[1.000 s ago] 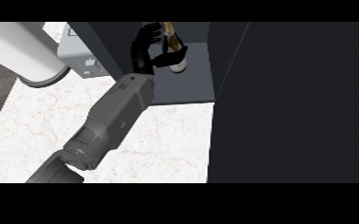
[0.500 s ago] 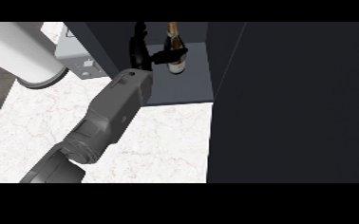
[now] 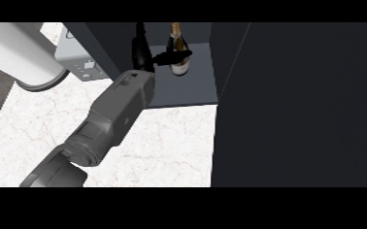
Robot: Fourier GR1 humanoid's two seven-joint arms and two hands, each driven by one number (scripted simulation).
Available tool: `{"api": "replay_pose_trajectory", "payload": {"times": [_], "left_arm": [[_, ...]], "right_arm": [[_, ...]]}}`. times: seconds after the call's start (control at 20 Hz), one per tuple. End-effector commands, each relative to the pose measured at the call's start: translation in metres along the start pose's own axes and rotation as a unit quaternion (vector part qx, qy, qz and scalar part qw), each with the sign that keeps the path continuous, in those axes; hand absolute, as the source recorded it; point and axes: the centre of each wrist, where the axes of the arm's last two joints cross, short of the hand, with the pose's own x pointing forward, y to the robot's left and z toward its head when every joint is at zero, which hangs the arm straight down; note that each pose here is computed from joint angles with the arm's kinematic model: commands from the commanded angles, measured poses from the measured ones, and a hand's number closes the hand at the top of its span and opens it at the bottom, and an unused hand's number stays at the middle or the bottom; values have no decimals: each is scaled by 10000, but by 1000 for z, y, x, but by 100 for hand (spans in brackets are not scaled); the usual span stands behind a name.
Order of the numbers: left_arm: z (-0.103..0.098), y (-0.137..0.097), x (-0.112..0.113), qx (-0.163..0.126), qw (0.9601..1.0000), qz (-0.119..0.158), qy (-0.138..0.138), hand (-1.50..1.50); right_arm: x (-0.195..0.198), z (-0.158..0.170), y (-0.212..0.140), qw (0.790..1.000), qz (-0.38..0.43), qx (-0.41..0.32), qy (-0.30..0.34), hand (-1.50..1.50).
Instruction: Pick up the wine, place it into the cabinet and close the cabinet
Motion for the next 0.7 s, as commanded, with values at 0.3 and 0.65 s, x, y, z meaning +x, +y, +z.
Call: {"api": "replay_pose_trajectory", "payload": {"times": [0.3, 0.65], "left_arm": [[-12, 17, 3, -517, 9957, 402, -653, -150], [-2, 9, 3, -848, 9836, 1132, -1122, -150]], "right_arm": [[39, 27, 6, 9990, -288, 8, -337, -150], [38, 27, 13, 9990, -259, -19, -351, -150]]}}
